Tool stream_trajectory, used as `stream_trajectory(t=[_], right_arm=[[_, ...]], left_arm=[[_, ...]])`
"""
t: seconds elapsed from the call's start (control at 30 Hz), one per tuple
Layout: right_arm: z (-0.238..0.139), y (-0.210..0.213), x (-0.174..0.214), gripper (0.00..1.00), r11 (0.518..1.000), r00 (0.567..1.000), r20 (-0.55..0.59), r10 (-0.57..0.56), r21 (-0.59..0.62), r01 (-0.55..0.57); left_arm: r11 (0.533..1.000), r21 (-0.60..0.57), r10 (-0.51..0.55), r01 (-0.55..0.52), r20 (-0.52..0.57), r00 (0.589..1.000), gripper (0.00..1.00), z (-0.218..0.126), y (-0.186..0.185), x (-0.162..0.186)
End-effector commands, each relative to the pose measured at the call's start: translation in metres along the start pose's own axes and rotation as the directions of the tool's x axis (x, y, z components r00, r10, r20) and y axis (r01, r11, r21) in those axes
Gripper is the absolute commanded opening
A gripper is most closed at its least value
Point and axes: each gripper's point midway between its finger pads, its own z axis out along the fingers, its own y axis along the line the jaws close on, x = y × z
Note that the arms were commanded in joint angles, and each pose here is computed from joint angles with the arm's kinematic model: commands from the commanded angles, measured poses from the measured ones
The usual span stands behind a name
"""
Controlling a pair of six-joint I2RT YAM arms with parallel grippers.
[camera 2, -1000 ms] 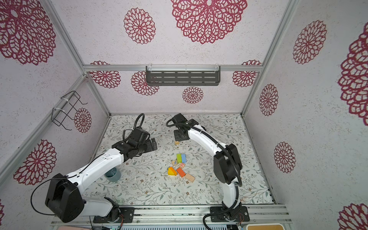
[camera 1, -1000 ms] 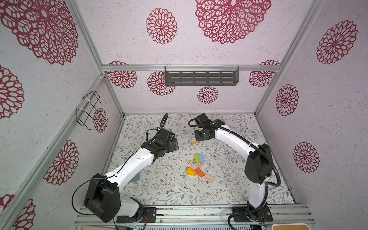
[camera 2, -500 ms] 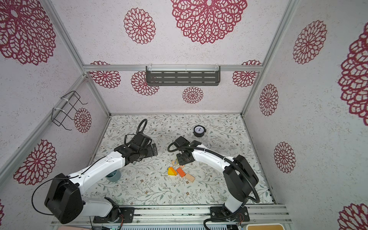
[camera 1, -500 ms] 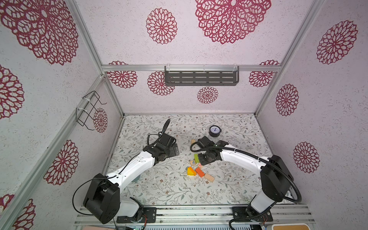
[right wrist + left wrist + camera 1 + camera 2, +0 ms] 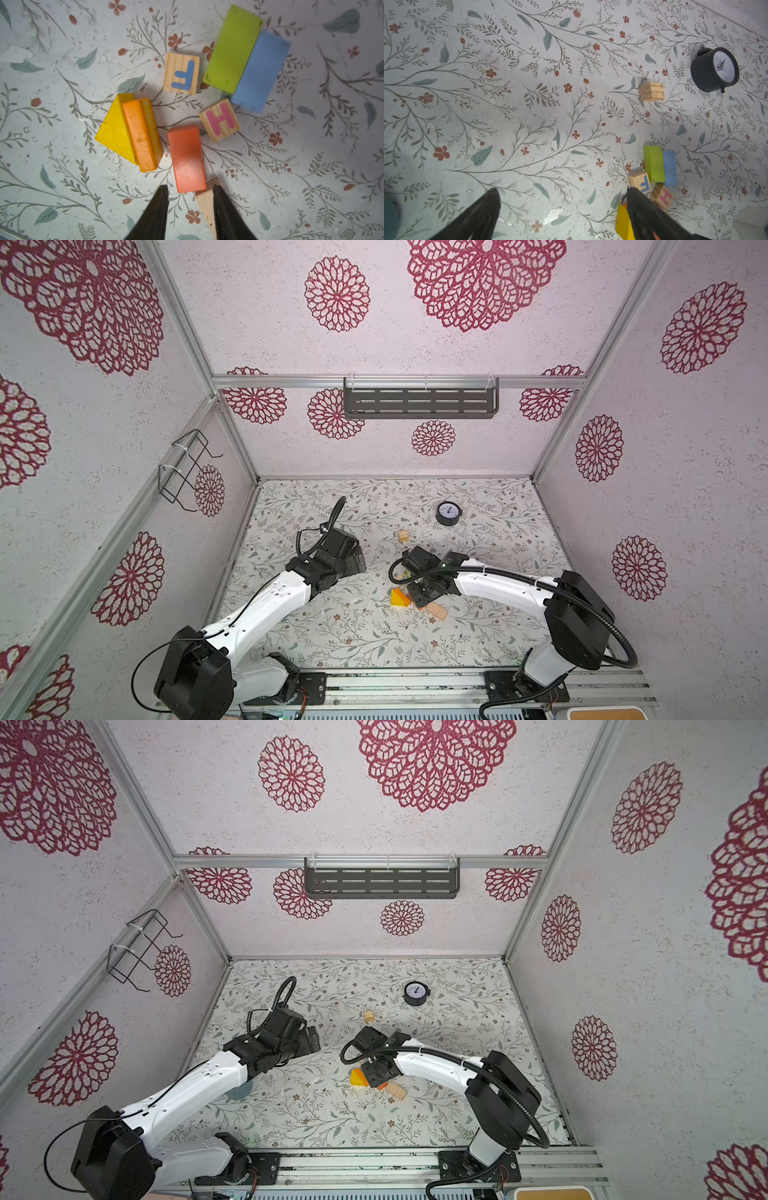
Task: Build the wood block tower
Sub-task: 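Move the right gripper back over the block pile, then close the right gripper on the red rectangular block and lift it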
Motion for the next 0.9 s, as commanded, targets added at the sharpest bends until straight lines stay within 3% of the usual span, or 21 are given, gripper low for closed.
stream_trajectory(t=[0.0, 0.3, 0.53, 0.87], right_arm=[[0.006, -0.003, 0.007, 0.43, 1.0, 1.0, -0.02, -0.011, 0.027, 0.011], [0.017, 0.003, 0.014, 0.52, 0.999, 0.998, -0.05, -0.036, 0.02, 0.037], [0.03, 0.003, 0.017, 0.53, 0.998, 0.997, -0.073, -0.037, 0.038, 0.04], [0.038, 0.014, 0.007, 0.36, 0.999, 0.996, -0.078, -0.036, 0.011, 0.037]], left_arm=[[1.0, -0.009, -0.024, 0.024, 0.02, 1.0, 0.97, -0.003, 0.005, -0.001], [1.0, -0.016, -0.019, 0.019, 0.016, 1.0, 0.97, 0.0, 0.004, -0.001], [1.0, -0.022, -0.017, 0.018, 0.011, 1.0, 0.97, 0.002, 0.006, 0.001], [0.999, -0.033, -0.027, 0.028, 0.018, 0.999, 0.97, 0.0, 0.014, 0.0]])
